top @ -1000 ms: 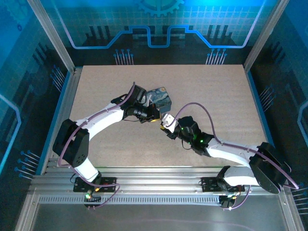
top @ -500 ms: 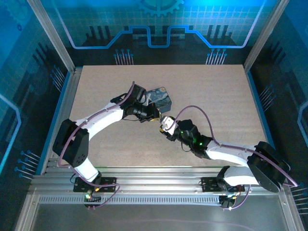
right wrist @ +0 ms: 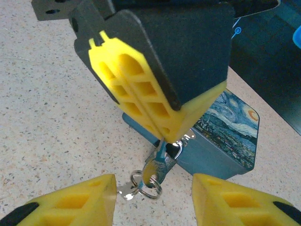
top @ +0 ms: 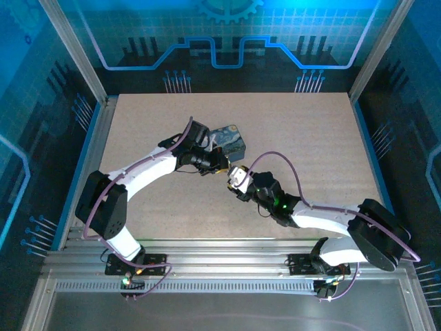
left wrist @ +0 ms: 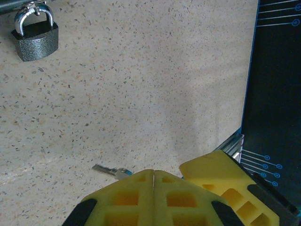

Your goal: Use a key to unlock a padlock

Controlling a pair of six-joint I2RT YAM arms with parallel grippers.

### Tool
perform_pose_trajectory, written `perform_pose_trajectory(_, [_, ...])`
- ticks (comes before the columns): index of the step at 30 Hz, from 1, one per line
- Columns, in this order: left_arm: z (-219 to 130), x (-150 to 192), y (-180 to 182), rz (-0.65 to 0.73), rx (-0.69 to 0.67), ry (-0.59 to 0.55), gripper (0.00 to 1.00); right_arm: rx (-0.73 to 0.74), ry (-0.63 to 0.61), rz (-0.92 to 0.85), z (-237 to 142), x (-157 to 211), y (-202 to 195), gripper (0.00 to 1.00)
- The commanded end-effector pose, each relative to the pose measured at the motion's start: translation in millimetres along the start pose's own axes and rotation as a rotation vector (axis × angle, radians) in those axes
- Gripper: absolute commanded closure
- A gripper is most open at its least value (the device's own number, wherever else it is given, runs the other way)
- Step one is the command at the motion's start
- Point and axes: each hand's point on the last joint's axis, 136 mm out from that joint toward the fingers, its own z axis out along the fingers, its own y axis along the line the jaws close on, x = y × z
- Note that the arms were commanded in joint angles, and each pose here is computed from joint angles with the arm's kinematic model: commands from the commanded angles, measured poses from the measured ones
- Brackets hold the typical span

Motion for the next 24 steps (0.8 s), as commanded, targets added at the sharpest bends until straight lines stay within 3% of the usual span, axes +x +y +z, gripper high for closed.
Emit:
perform_pose_trajectory(1, [-13, -2, -19, -0.001, 0.058, -0.01, 1.0, 0.047, -0.049, 0.003, 3, -18, -8, 0.57])
perform_pose_trajectory(6, [-15, 0, -20, -0.002, 0.065, -0.012, 1.0, 0.091, -0.041, 0.006, 9, -21, -15, 0.71])
perform_pose_trajectory(24, [-7, 4, -11, -0.045, 0.068, 0.001, 1.0, 0.142, -0.061, 0.056, 3, -31, -26, 0.96])
